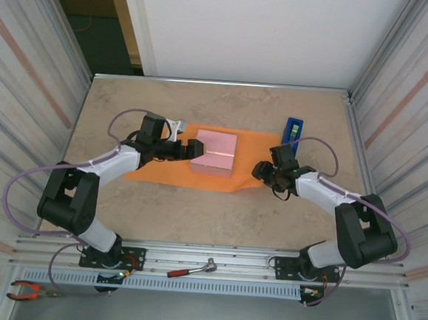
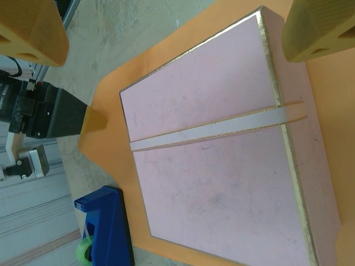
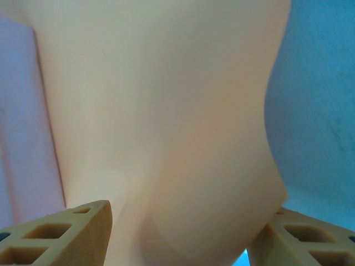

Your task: Wrap the gift box in paper

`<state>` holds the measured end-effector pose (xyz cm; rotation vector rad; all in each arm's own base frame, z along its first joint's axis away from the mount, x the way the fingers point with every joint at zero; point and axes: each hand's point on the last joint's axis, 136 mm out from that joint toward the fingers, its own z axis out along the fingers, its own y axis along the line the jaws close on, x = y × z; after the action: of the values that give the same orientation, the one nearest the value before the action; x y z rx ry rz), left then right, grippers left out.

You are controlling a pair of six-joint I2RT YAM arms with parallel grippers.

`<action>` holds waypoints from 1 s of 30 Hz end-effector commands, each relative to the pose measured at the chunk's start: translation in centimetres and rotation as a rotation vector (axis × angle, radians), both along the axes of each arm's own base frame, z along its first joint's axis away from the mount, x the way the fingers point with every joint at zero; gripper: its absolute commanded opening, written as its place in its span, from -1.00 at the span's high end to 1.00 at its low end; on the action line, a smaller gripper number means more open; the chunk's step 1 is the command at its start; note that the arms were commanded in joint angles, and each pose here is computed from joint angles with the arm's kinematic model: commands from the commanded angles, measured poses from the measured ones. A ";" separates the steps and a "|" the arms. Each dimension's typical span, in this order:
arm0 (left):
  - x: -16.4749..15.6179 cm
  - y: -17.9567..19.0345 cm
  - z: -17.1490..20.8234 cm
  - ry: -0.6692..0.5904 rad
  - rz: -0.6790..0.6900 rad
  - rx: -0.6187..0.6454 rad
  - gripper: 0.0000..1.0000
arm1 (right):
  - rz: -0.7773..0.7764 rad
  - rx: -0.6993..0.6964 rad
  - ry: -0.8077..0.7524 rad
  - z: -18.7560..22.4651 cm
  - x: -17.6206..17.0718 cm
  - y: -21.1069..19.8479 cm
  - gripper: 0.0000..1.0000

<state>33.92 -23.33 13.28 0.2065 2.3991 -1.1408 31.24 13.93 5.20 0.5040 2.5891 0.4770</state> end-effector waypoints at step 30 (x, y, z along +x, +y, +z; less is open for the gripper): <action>0.3 -0.2 4.0 -0.056 -0.002 -0.046 -0.96 | 0.204 0.051 -0.160 7.0 -0.2 5.3 1.00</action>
<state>33.84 -23.29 14.09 0.2037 2.3855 -1.1454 30.71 17.19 9.88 0.2824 2.5132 0.5853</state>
